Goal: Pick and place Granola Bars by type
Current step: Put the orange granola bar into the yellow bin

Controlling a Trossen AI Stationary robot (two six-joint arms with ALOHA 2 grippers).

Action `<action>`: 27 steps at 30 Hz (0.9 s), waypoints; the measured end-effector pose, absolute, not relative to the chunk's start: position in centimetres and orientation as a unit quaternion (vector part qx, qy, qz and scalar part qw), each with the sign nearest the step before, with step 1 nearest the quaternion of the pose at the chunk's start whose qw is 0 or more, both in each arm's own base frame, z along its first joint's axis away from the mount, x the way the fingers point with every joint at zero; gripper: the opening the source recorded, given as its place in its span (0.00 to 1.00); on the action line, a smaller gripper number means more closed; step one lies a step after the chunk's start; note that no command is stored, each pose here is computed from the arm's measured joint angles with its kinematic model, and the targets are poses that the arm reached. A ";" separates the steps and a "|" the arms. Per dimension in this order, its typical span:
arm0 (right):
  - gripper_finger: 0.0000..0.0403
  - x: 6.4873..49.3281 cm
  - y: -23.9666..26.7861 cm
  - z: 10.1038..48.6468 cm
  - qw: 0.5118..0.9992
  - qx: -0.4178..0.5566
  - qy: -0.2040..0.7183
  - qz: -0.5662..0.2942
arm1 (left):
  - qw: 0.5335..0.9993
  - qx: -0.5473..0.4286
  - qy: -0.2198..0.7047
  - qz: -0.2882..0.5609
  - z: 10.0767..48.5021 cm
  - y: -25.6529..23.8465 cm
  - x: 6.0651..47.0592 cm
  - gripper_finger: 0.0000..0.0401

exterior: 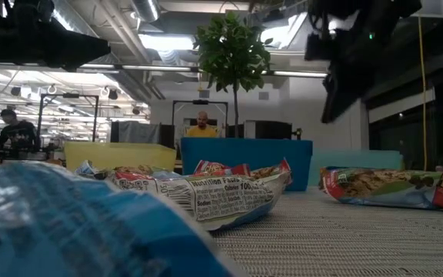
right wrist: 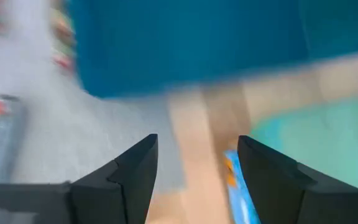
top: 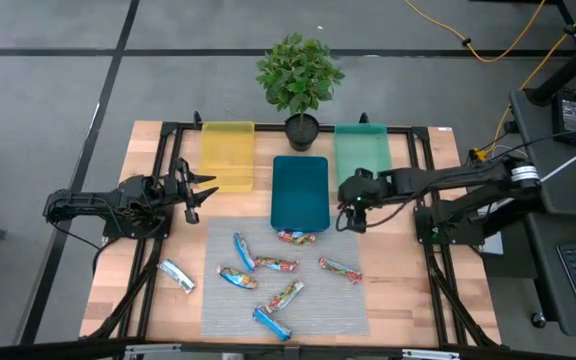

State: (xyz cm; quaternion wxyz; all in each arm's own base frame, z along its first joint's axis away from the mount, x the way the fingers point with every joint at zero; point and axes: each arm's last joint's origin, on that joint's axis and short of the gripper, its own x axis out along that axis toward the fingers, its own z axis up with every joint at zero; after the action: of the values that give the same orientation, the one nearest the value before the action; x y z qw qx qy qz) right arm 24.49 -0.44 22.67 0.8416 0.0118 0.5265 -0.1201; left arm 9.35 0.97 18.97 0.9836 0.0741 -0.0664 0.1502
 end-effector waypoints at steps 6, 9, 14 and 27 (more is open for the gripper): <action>0.55 24.9 -0.5 21.1 0.814 0.015 0.565 -0.137 | 0.984 0.074 -0.066 0.150 19.0 1.0 9.4 0.33; 0.55 25.2 -0.5 20.3 0.804 0.018 0.577 -0.141 | 0.984 0.074 -0.066 0.150 19.0 1.0 9.4 0.33; 0.55 25.7 -0.5 19.1 0.789 0.005 0.600 -0.135 | 0.984 0.074 -0.066 0.150 19.0 1.0 9.4 0.34; 0.55 26.6 -0.6 16.9 0.766 -0.032 0.628 -0.137 | 0.984 0.074 -0.066 0.150 19.0 1.0 9.4 0.33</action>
State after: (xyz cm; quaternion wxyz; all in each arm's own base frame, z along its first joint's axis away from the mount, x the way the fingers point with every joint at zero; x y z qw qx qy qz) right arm 26.62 -0.59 16.95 0.7658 -0.0324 0.6276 -0.1365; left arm 9.35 0.97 18.97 0.9836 0.0741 -0.0664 0.1503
